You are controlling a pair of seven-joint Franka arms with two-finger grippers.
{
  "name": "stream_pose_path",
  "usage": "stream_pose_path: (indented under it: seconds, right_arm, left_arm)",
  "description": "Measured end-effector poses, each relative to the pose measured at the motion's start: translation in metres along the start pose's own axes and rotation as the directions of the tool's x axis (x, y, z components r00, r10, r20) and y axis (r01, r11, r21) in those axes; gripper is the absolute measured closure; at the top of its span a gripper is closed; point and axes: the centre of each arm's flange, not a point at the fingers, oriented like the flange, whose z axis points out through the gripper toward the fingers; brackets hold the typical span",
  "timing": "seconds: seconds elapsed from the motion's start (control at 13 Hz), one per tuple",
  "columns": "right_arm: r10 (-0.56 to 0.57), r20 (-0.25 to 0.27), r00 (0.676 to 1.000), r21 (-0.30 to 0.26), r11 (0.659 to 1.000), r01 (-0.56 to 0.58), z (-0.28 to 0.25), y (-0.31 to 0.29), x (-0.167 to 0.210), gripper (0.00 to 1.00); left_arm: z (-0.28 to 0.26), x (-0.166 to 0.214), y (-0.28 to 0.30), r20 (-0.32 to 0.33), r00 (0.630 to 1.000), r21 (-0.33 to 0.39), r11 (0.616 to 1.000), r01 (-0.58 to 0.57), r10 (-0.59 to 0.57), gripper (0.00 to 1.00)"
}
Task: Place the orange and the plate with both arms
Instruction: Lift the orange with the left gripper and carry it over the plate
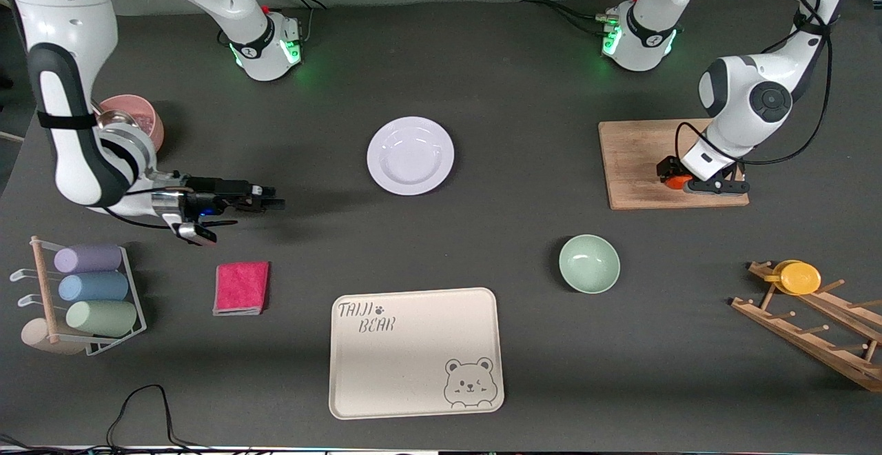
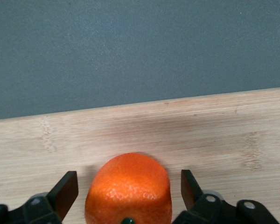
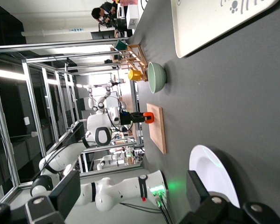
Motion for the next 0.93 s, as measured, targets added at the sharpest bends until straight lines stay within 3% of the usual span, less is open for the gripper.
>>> stream_pose_path:
  seconds: [0.08, 0.31, 0.62, 0.93]
  right_arm:
    - [0.002, -0.01, 1.0, -0.02, 1.0, -0.003, 0.009, 0.005, 0.002, 0.0]
    - [0.008, -0.028, 1.0, -0.042, 0.999, -0.009, 0.026, 0.013, 0.001, 0.0]
    - [0.032, -0.04, 0.999, -0.032, 0.999, -0.033, 0.045, 0.026, -0.013, 0.0]
    - [0.052, -0.049, 0.997, -0.041, 0.998, -0.054, 0.061, 0.052, -0.042, 0.0]
  left_arm:
    - [0.0, 0.0, 0.0, 0.002, 1.0, 0.0, 1.0, 0.0, 0.0, 0.03]
    - [-0.001, -0.001, 0.0, 0.005, 1.0, 0.0, 1.0, 0.0, 0.0, 0.32]
    - [-0.016, 0.012, -0.003, 0.042, 0.999, -0.002, 1.0, 0.002, -0.002, 0.32]
    - [-0.15, 0.068, -0.016, 0.096, 0.995, 0.005, 1.0, 0.012, -0.012, 0.32]
